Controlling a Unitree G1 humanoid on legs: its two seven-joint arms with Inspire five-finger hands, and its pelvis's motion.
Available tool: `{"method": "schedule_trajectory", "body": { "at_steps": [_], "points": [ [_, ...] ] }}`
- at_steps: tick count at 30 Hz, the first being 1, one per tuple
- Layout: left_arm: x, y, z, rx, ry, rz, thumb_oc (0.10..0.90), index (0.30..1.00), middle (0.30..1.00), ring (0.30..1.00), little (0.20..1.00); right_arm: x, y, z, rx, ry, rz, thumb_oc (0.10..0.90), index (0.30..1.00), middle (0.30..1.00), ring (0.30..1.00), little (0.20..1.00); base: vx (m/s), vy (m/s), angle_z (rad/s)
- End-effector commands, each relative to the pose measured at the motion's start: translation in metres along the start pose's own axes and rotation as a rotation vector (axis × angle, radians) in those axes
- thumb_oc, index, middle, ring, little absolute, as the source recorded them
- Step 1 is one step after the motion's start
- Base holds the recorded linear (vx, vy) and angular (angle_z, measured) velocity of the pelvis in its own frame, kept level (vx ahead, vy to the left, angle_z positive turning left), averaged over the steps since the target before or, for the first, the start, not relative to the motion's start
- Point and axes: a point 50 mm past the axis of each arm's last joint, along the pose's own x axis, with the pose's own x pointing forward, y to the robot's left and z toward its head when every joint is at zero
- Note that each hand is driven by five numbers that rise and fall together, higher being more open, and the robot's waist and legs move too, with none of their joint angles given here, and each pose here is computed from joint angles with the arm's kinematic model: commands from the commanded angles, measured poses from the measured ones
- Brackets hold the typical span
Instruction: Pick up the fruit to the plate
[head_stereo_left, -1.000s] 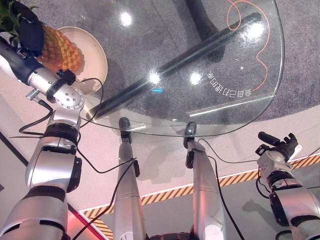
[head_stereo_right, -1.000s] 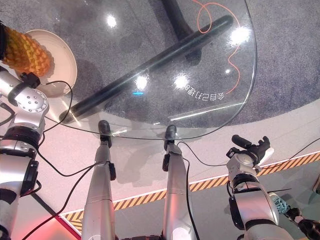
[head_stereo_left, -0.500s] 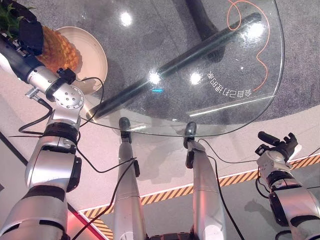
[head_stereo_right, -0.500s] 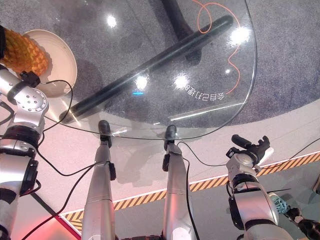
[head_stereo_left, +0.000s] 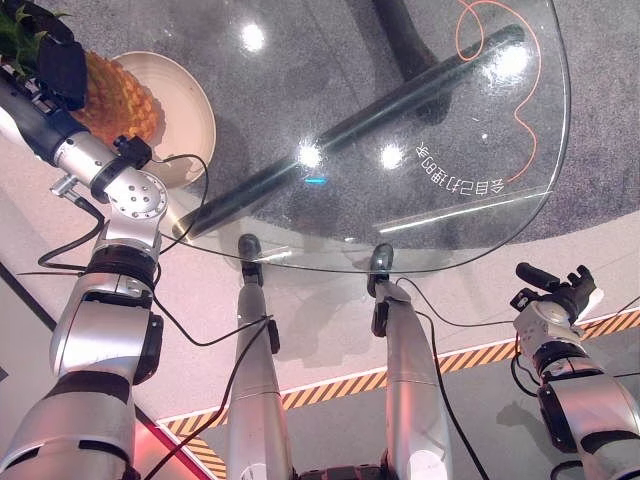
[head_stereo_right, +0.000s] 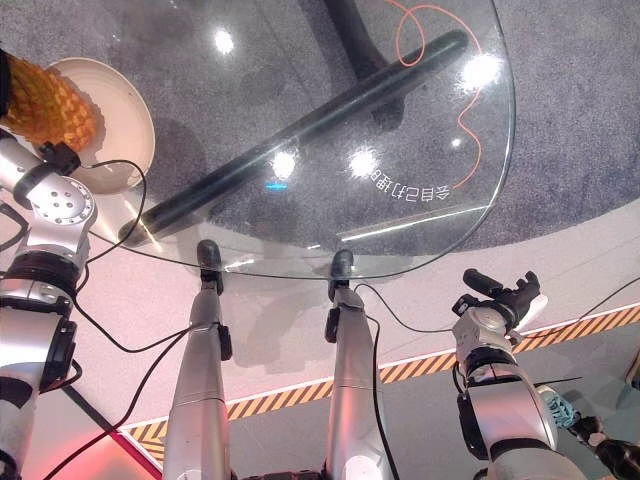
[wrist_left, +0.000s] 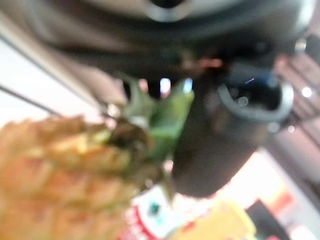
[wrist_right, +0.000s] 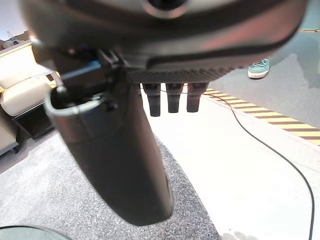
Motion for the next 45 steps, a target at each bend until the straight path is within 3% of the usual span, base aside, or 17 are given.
{"method": "schedule_trajectory", "body": {
  "at_steps": [1,15,18,19,20,45],
  "points": [
    [0.032,0.009,0.028,-0.16,-0.108,0.104,0.457,0.606,0.606,0.606,0.557,0.005,-0.025,-0.014,-0.013,0.016,-0.109,0.8,0.9,0.9,0.9,0.9,0.0,0.0,0.0],
    [0.01,0.006,0.021,-0.201,-0.112,-0.001,0.534,0.672,0.672,0.672,0.634,0.003,-0.026,-0.019,0.003,0.021,-0.112,0.8,0.9,0.9,0.9,0.9,-0.01,-0.001,0.0],
    [0.005,0.005,0.02,-0.205,-0.119,-0.032,0.652,0.773,0.773,0.773,0.752,0.003,-0.025,-0.02,0.006,0.027,-0.112,0.8,0.9,0.9,0.9,0.9,0.0,-0.024,0.01],
    [0.004,0.005,0.02,-0.206,-0.12,-0.039,0.764,0.869,0.869,0.869,0.864,0.003,-0.025,-0.02,0.006,0.027,-0.112,0.8,0.9,0.9,0.9,0.9,0.0,-0.032,0.02],
    [0.002,0.004,0.02,-0.206,-0.122,-0.044,0.8,0.9,0.9,0.9,0.9,0.003,-0.025,-0.021,0.006,0.028,-0.112,0.8,0.9,0.9,0.9,0.9,0.0,-0.023,0.03],
    [-0.03,0.009,0.007,-0.228,-0.074,-0.121,0.8,0.9,0.9,0.9,0.9,0.004,-0.029,-0.019,0.018,0.027,-0.138,0.8,0.9,0.9,0.9,0.9,0.0,-0.002,0.0]
  ]
}}
